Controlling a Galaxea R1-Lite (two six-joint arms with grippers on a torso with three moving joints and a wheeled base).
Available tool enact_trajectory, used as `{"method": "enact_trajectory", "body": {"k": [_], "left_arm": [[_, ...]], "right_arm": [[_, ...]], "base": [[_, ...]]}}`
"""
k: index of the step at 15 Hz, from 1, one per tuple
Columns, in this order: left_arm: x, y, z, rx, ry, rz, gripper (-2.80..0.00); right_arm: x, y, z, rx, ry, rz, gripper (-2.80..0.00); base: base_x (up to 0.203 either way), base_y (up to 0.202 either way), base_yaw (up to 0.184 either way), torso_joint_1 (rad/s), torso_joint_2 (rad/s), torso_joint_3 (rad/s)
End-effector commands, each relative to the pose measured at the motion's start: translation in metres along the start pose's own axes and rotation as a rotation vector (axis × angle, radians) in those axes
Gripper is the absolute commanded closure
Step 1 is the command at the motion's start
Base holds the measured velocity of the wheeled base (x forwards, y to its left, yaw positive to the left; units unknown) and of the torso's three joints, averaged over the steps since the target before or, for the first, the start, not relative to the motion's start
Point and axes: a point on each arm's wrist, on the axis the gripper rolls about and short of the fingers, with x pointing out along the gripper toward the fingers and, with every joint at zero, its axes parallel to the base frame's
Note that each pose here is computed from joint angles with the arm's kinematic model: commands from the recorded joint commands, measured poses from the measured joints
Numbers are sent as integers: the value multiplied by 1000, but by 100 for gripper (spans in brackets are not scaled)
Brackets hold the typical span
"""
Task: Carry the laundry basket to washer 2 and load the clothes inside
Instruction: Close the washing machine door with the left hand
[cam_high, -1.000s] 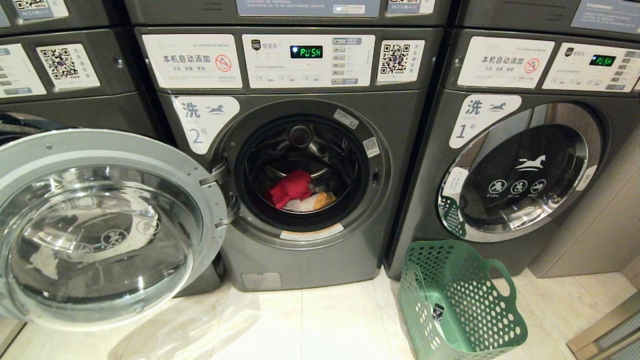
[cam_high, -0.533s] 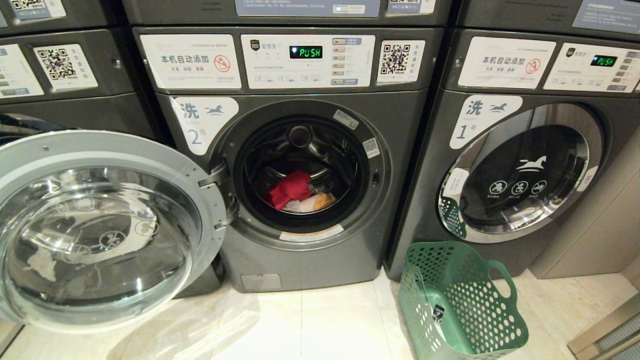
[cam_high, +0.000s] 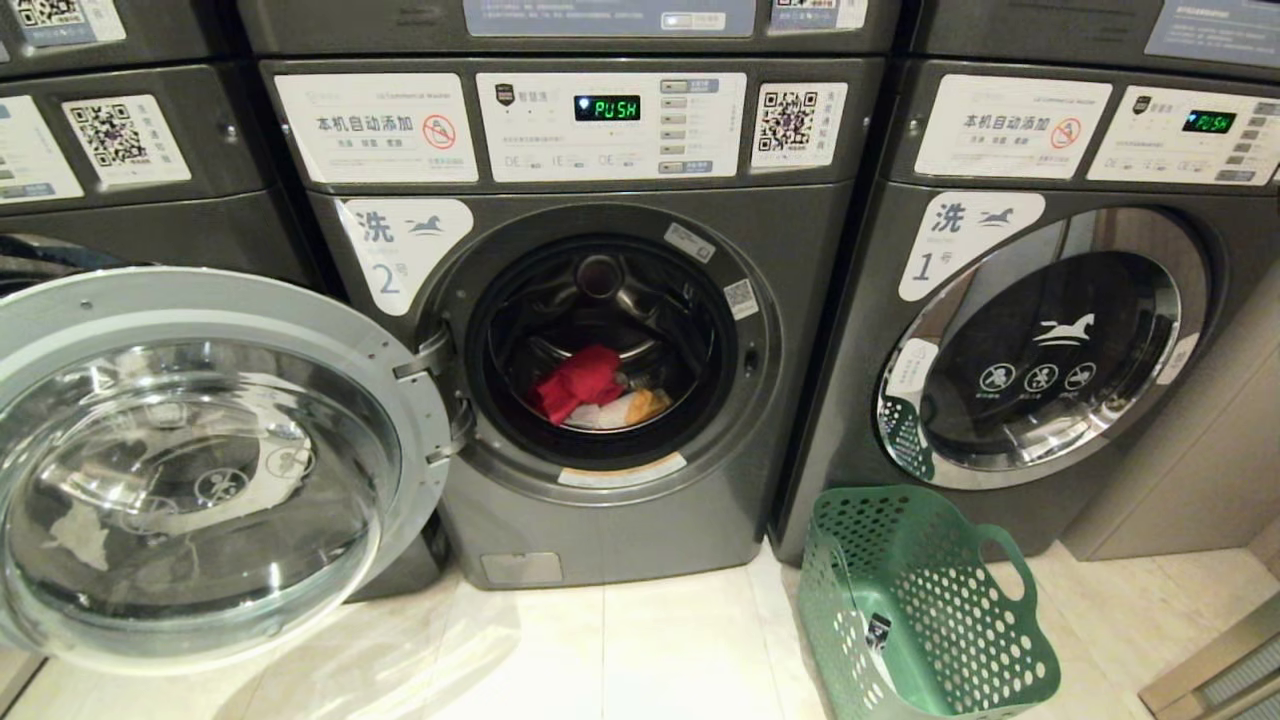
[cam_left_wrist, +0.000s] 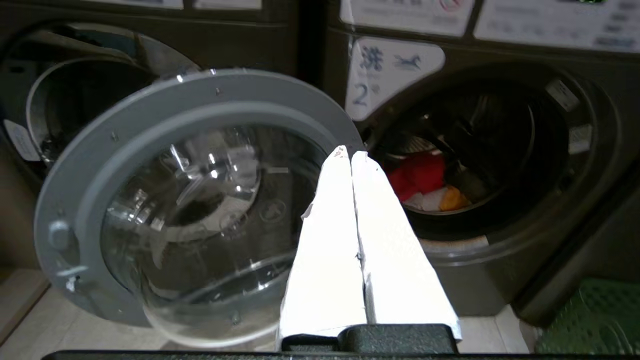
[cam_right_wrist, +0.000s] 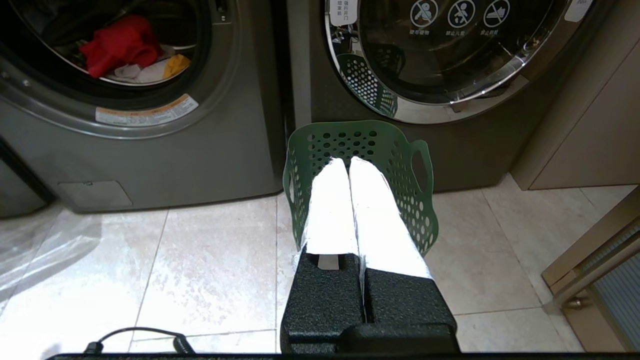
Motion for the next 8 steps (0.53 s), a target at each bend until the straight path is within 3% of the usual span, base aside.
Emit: {"method": "enact_trajectory", "body": {"k": [1, 4, 8], "left_arm": [[97, -11, 18, 22, 166, 39, 0], [207, 6, 27, 19, 220, 169, 0], [302, 84, 8, 7, 226, 296, 0]], "right_arm": [[0, 0, 0, -3, 0, 0, 0], [0, 0, 0, 3, 0, 0, 0], [0, 0, 0, 3, 2, 0, 0]], "base": [[0, 0, 0, 0, 0, 0], [0, 0, 0, 0, 0, 0], [0, 0, 0, 0, 0, 0]]}}
